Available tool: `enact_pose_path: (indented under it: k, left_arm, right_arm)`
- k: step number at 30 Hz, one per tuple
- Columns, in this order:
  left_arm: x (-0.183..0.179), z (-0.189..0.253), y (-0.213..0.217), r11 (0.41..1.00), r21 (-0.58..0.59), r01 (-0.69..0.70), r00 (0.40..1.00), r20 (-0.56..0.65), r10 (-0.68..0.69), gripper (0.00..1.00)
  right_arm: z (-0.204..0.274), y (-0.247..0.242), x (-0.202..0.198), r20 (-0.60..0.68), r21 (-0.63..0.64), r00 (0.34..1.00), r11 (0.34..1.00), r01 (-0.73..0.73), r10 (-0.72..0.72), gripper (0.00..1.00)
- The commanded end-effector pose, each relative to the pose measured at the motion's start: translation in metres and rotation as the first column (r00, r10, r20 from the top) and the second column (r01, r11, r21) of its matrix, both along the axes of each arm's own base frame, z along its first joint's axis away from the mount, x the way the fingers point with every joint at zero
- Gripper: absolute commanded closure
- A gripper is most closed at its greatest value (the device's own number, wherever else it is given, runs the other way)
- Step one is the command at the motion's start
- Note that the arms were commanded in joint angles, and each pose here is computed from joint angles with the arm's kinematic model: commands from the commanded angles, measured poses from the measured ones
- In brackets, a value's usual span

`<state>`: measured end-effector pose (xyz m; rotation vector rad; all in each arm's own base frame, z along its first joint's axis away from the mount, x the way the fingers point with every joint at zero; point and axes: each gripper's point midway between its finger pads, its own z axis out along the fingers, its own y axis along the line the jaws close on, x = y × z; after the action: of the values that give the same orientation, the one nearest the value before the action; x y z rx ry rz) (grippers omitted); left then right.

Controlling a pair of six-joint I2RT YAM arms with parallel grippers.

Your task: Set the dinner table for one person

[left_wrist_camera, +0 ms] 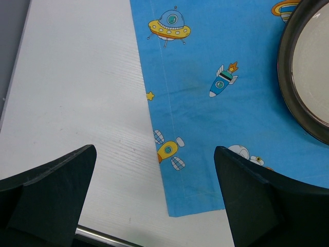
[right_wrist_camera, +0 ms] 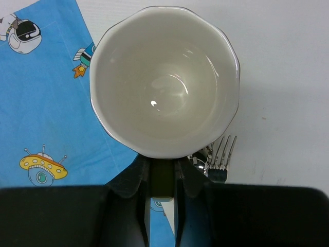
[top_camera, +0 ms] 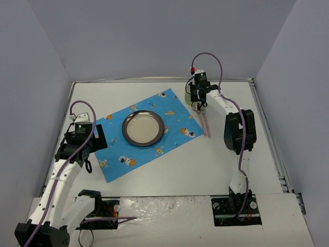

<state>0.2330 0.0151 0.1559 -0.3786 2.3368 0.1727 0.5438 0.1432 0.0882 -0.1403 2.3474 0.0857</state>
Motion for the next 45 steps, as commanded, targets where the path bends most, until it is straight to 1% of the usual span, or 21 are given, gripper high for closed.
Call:
enact_pose_path:
  k: [1,5,8,12,14,18,29,30,31,41,45]
  left_arm:
    - [0.011,0.016,0.001,1.0,-0.005,-0.009,0.998,0.06,0.01,0.03]
    - [0.011,0.016,0.002,1.0,-0.008,-0.011,0.998,0.061,0.011,0.03]
    - [0.012,0.016,0.002,1.0,-0.009,-0.01,0.998,0.062,0.011,0.03]
    - [0.012,0.016,0.003,1.0,-0.01,-0.015,0.998,0.063,0.016,0.03]
    - [0.011,0.016,0.004,1.0,-0.01,-0.017,0.998,0.064,0.017,0.03]
    - [0.012,0.017,0.005,1.0,-0.01,-0.021,0.997,0.068,0.021,0.03]
    - [0.011,0.017,0.006,1.0,-0.01,-0.025,0.997,0.067,0.025,0.03]
    - [0.011,0.018,0.006,1.0,-0.01,-0.026,0.997,0.069,0.026,0.03]
    - [0.011,0.018,0.007,1.0,-0.009,-0.027,0.997,0.069,0.027,0.03]
    - [0.01,0.019,0.009,0.999,-0.002,-0.036,0.997,0.073,0.036,0.03]
    - [0.009,0.019,0.009,0.999,-0.002,-0.037,0.997,0.073,0.037,0.03]
  right_arm:
    - [0.031,-0.003,0.023,0.107,-0.011,0.994,1.0,0.024,-0.023,1.0]
    - [0.044,-0.004,0.031,0.148,-0.029,0.989,0.999,0.015,-0.011,1.0]
    - [0.065,0.0,0.035,0.204,-0.033,0.979,0.999,-0.019,0.026,1.0]
    - [0.09,0.009,0.037,0.281,-0.072,0.952,0.992,-0.101,0.118,1.0]
    - [0.105,0.019,0.039,0.328,-0.069,0.93,0.986,-0.152,0.166,1.0]
    - [0.123,0.037,0.037,0.376,-0.069,0.893,0.968,-0.241,0.249,1.0]
    - [0.143,0.097,0.03,0.436,-0.095,0.792,0.896,-0.433,0.428,1.0]
    - [0.14,0.098,0.031,0.432,-0.095,0.792,0.895,-0.436,0.432,1.0]
    - [0.143,0.107,0.029,0.439,-0.095,0.776,0.883,-0.461,0.452,1.0]
    - [0.137,0.135,0.03,0.432,-0.112,0.745,0.85,-0.515,0.508,1.0]
    - [0.131,0.138,0.032,0.415,-0.121,0.749,0.847,-0.518,0.517,1.0]
